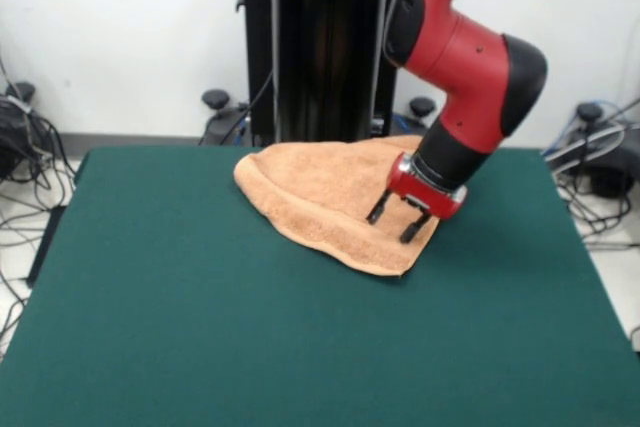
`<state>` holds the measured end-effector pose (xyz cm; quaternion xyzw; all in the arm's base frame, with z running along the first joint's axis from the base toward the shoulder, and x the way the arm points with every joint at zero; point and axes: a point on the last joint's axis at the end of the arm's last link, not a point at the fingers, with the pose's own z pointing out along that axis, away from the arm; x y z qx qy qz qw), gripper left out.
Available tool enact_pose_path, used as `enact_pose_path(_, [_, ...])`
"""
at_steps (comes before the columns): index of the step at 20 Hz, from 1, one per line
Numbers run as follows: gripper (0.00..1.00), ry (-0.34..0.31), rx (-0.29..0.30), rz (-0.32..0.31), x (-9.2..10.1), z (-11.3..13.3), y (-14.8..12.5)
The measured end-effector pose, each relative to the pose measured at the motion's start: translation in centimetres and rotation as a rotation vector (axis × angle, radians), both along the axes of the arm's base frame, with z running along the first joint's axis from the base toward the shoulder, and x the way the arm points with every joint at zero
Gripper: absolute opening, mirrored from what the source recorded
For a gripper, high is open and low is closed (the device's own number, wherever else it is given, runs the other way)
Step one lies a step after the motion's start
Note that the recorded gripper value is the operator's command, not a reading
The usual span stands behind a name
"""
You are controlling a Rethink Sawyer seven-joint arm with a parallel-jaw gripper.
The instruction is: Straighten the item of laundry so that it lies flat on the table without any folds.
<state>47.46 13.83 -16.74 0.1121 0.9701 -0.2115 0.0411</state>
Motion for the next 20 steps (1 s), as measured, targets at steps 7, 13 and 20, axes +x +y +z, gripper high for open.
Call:
enact_pose_path(7, [1.00, -0.002, 0.000, -0.019, 0.3, 0.1, -0.9])
enact_pose_path(13, [1.00, -0.019, -0.021, -0.010, 0.7, 0.7, -0.6])
enact_pose_path(20, [1.00, -0.046, -0.040, 0.005, 1.0, 1.5, 1.0])
